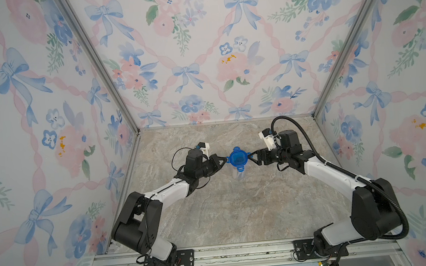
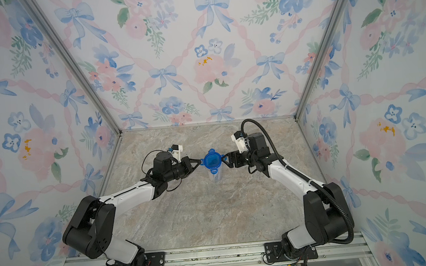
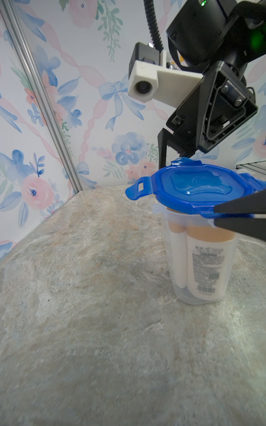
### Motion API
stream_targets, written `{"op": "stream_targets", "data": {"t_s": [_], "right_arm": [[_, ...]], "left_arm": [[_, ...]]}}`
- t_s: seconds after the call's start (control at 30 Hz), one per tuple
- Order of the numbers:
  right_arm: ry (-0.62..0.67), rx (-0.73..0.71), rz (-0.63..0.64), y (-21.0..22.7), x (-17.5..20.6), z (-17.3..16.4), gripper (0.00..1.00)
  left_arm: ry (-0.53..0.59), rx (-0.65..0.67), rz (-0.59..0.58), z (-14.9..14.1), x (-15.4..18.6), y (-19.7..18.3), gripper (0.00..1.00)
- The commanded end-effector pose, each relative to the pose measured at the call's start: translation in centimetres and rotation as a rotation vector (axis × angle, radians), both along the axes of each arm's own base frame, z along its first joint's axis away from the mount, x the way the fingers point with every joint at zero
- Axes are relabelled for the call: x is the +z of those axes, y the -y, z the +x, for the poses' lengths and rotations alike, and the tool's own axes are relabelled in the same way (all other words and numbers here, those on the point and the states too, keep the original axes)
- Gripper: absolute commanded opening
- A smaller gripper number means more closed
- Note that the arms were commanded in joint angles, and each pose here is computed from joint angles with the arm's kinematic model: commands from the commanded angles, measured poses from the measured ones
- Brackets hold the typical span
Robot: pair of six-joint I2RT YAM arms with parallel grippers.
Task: Pack away toiletry kits
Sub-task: Close the lid on the container.
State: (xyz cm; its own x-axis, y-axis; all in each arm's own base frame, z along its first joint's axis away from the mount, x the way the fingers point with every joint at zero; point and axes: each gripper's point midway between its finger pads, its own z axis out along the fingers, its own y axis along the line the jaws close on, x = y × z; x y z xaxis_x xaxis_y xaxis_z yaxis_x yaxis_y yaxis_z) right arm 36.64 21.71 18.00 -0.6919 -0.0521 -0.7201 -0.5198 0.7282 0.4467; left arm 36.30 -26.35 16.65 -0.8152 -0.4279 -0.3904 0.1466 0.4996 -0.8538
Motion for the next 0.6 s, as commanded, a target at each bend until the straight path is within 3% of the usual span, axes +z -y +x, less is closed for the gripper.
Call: {"op": "stream_targets", "data": {"t_s": [0.0, 0.2, 0.57], "right_arm": [[0.027, 0.036, 0.076, -1.2, 1.9, 0.4, 0.67], [-0.009, 0.052, 0.122, -1.8, 1.5, 0.7, 0.45], [-0.073, 0.047, 0.089, -1.8, -0.5, 1.0, 0.41]], "left_arm": [[-0.002, -0.023, 0.007, -0.6, 0.1, 0.4, 0.0], [0.008, -0.018, 0.002, -0.8, 0.7, 0.4, 0.0], [-0.008, -0.006, 0.011, -0.9, 0.1, 0.5, 0.0]]}}
